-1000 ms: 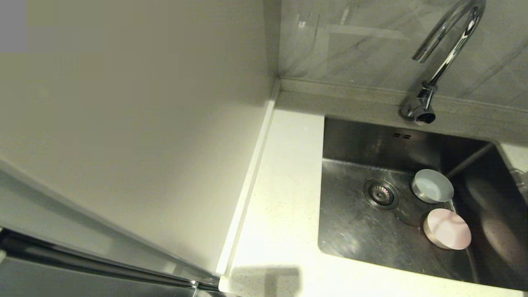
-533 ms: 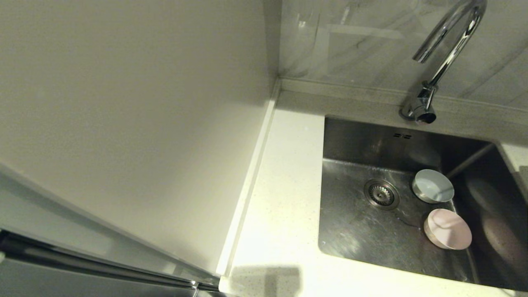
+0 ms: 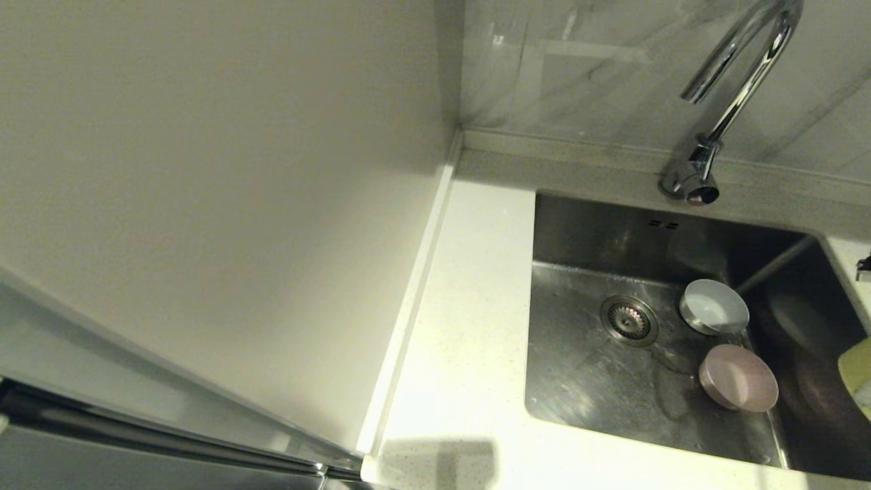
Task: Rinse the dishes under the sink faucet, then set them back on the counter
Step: Put a bowl into the sink
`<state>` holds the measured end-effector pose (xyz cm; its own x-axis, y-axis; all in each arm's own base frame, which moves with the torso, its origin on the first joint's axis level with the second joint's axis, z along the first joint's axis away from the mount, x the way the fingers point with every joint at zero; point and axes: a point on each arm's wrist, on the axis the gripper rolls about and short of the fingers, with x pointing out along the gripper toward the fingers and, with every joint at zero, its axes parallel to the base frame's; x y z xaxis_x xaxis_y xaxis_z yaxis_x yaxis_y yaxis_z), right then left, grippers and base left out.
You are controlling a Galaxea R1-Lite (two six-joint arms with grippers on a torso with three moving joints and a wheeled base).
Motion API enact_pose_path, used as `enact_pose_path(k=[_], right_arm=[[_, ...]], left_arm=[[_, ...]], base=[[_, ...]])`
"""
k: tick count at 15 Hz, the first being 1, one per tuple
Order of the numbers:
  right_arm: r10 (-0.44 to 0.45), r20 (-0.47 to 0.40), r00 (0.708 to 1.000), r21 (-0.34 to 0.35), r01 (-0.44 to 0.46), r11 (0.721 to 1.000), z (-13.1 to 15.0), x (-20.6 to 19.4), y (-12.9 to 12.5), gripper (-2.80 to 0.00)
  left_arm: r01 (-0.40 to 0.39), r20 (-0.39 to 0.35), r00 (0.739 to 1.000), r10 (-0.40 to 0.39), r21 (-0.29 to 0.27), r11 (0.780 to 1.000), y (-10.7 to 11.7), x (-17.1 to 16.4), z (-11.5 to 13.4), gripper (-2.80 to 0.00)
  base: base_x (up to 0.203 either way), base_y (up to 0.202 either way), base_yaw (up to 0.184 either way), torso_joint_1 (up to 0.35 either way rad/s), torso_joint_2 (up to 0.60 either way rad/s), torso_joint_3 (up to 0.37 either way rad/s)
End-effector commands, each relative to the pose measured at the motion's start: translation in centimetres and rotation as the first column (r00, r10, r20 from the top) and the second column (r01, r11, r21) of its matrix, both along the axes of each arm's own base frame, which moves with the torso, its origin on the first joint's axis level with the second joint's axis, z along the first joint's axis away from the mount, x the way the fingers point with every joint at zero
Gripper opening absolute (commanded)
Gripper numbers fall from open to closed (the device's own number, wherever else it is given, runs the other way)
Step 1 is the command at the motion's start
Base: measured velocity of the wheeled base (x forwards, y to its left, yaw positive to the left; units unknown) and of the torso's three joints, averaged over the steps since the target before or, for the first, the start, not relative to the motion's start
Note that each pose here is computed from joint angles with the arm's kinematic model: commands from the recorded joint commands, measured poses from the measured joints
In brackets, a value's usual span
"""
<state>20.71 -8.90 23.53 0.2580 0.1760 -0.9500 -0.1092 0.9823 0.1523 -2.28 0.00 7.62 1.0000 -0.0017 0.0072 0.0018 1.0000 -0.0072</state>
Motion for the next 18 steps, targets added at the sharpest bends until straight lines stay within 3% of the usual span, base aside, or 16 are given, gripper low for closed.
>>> enact_pose_path(k=[1, 2, 4, 10, 13, 15, 18], right_arm=[[0.148, -0.020, 0.989, -0.020, -0.149, 0.989, -0.3, -0.3, 3.6, -2.80], [0.193, -0.015, 0.981, -0.036, -0.193, 0.981, -0.7, 0.2, 4.7, -2.80], [0.248, 0.076, 0.966, -0.093, -0.240, 0.966, -1.5, 2.0, 6.4, -2.80], [0.286, 0.253, 0.924, -0.216, -0.234, 0.948, -4.4, 5.0, 7.7, -2.80], [0.303, 0.361, 0.882, -0.289, -0.203, 0.935, -7.3, 6.4, 7.6, -2.80], [0.322, 0.384, 0.865, -0.315, -0.205, 0.927, -9.3, 6.6, 7.6, -2.80], [0.329, 0.354, 0.875, -0.311, -0.222, 0.924, -11.1, 7.1, 7.6, -2.80]], left_arm=[[0.000, -0.003, 1.000, 0.000, 0.000, 1.000, 0.0, 0.0, -0.1, -2.80], [0.000, -0.003, 1.000, 0.000, 0.000, 1.000, 0.0, 0.0, -0.1, -2.80], [0.000, -0.001, 1.000, 0.000, 0.000, 1.000, 0.0, 0.0, -0.1, -2.80], [0.000, -0.003, 1.000, 0.000, 0.000, 1.000, 0.0, 0.0, -0.1, -2.80], [0.000, -0.003, 1.000, 0.000, 0.000, 1.000, 0.0, 0.0, -0.1, -2.80], [0.000, -0.003, 1.000, 0.000, 0.000, 1.000, 0.0, 0.0, -0.1, -2.80], [0.000, -0.003, 1.000, 0.000, 0.000, 1.000, 0.0, 0.0, -0.1, -2.80]], base=[[0.000, 0.000, 0.000, 0.000, 0.00, 0.000], [0.000, 0.000, 0.000, 0.000, 0.00, 0.000], [0.000, 0.000, 0.000, 0.000, 0.00, 0.000], [0.000, 0.000, 0.000, 0.000, 0.00, 0.000], [0.000, 0.000, 0.000, 0.000, 0.00, 0.000], [0.000, 0.000, 0.000, 0.000, 0.00, 0.000], [0.000, 0.000, 0.000, 0.000, 0.00, 0.000]])
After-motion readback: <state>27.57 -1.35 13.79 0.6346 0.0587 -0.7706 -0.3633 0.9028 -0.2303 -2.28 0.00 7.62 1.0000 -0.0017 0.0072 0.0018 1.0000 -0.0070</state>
